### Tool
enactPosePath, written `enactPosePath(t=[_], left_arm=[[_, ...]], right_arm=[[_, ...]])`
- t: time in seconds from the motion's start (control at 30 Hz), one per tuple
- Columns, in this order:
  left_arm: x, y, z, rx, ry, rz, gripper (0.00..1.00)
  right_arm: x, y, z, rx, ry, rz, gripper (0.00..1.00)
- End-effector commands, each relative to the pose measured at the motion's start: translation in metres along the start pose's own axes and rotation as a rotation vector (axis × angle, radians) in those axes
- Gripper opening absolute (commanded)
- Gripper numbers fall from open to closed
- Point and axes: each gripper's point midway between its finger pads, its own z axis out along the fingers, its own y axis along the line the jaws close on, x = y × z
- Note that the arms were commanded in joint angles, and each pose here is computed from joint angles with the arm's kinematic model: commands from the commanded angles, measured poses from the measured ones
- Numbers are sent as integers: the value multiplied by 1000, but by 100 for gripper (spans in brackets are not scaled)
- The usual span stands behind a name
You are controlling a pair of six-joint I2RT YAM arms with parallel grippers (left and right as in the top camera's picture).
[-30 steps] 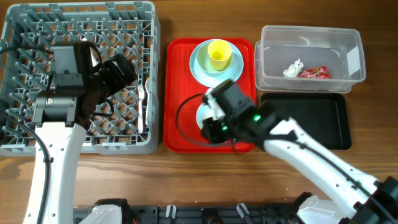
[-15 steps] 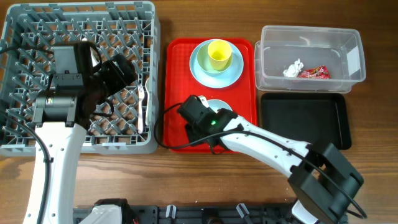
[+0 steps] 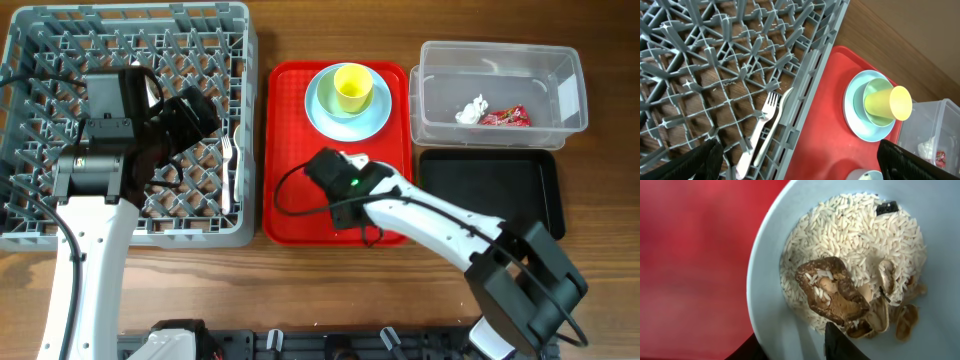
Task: Sort waste into correct bins and load items into the dishwasher rack
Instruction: 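Lift the rice bowl with the right gripper off the tray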
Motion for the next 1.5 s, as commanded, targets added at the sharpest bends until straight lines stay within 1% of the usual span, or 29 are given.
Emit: enactPosePath(t=[0.0,0.13,0.27,0.57,0.63,1.0,1.23,1.27,1.47], left_arm=[[-1,0,0,6,1,-13,100],[-1,0,0,6,0,-13,100],[-1,0,0,6,0,-13,100],[-1,0,0,6,0,-13,100],[-1,0,0,6,0,-13,100],[-1,0,0,6,0,-13,100],[-1,0,0,6,0,-13,100],[-1,0,0,6,0,-13,100],[-1,0,0,6,0,-13,100]], right_arm=[[-2,-18,8,49,18,82,35],[-6,-16,6,2,38,86,34],[-18,0,-6,-67,20,-8,21],[-33,6,-10,-88,-35,-36,25],[-35,8,-8,-94,-48,-34,25],[-30,3,-3,-75,-38,-36,15],[-22,-3,0,-51,-13,-40,16],[-20,-4,2,-48,-9,-40,19],[-18,-5,3,-48,-7,-41,18]])
